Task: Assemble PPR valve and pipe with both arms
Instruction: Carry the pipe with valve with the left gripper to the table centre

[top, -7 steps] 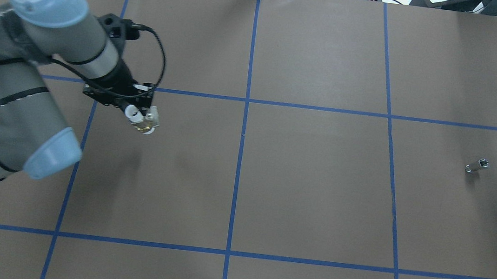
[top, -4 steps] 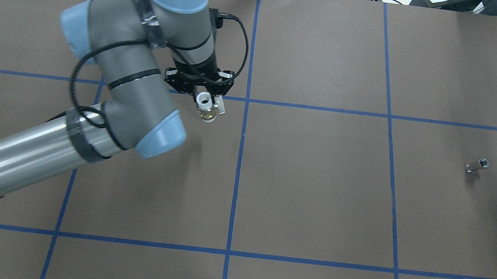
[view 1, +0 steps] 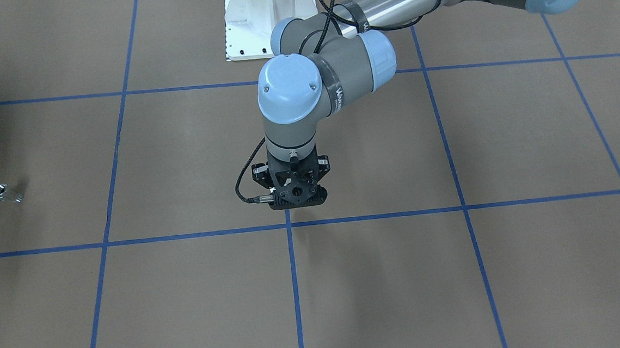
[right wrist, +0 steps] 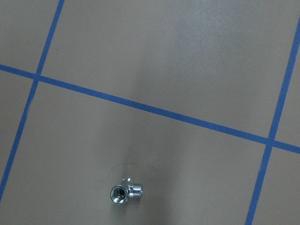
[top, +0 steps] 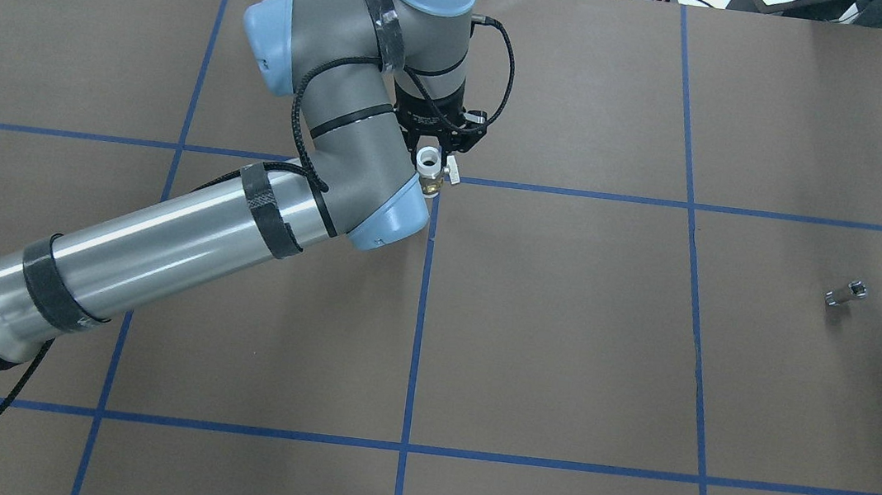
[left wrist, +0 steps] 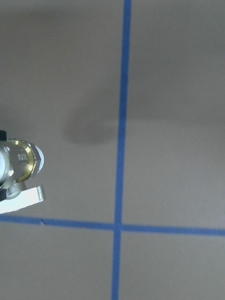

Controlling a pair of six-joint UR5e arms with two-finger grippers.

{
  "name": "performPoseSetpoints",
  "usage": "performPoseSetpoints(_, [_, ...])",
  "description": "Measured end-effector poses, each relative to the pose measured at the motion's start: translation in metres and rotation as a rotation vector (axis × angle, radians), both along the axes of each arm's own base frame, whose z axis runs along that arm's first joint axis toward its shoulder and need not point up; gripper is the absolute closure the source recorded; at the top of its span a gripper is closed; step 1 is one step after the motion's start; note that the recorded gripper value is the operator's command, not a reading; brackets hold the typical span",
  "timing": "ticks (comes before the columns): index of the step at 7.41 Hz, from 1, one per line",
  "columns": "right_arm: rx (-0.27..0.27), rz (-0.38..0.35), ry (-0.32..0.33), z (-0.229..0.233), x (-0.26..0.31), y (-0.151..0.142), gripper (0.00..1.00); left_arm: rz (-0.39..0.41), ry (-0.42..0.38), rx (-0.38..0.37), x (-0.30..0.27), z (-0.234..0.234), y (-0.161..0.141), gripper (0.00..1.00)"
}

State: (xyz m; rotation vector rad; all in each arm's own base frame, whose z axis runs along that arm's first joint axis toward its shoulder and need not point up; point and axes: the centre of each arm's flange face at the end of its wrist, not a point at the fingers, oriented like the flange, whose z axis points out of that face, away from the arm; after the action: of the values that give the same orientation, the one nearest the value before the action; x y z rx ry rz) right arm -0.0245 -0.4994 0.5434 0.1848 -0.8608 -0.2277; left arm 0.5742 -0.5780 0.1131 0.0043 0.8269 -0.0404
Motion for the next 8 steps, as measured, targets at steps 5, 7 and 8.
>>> performPoseSetpoints(5, [0.002,-0.002,0.000,0.000,-0.001,0.000,0.00,0.019,-0.015,-0.001,0.017,0.007,0.009,1.00])
performPoseSetpoints(7, [0.001,-0.002,-0.001,0.000,-0.001,0.000,0.00,0.024,-0.016,-0.002,0.021,0.007,0.012,1.00])
performPoseSetpoints(8, [0.001,-0.002,-0.001,-0.001,-0.001,0.000,0.00,0.027,-0.016,-0.003,0.023,0.007,0.014,1.00])
